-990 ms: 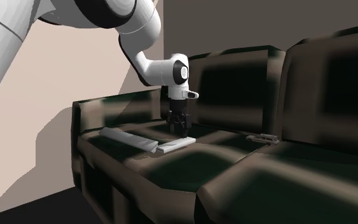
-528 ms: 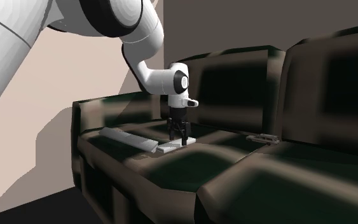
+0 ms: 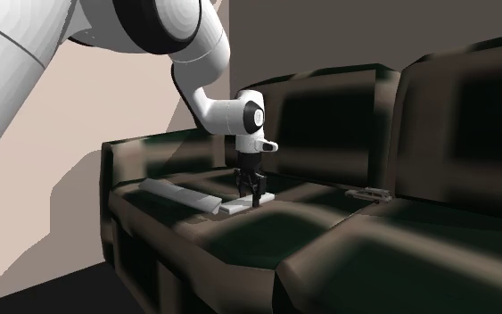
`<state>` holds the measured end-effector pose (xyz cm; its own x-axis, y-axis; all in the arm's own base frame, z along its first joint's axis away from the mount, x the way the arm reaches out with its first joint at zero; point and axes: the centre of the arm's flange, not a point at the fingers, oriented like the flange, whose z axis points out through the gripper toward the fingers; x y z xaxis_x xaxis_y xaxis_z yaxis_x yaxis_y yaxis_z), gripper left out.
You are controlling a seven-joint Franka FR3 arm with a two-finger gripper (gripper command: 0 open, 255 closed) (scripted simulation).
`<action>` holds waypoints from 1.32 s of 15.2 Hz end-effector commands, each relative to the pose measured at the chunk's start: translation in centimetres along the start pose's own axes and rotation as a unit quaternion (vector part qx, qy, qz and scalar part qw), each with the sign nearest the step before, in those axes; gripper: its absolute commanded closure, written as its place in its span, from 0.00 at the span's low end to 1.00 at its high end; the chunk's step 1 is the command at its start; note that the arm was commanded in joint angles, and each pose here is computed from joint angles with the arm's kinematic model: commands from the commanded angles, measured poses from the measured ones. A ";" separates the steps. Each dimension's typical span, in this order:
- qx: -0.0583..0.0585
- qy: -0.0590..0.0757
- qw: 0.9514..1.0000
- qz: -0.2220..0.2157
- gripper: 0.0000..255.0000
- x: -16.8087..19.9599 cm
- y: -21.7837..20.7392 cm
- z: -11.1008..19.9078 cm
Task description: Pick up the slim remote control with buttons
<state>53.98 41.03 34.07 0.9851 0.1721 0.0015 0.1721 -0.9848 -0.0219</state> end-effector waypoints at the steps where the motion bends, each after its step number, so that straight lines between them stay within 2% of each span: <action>1: 0.000 -0.001 1.000 0.001 1.00 0.0 0.0 0.2; 4: 0.000 -0.001 1.000 0.001 1.00 0.0 0.1 0.2; 20: 0.000 -0.001 1.000 0.001 1.00 0.0 -0.1 -7.8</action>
<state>53.87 40.89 41.50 0.9853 0.1710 -0.0008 0.1710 -0.9850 -0.0214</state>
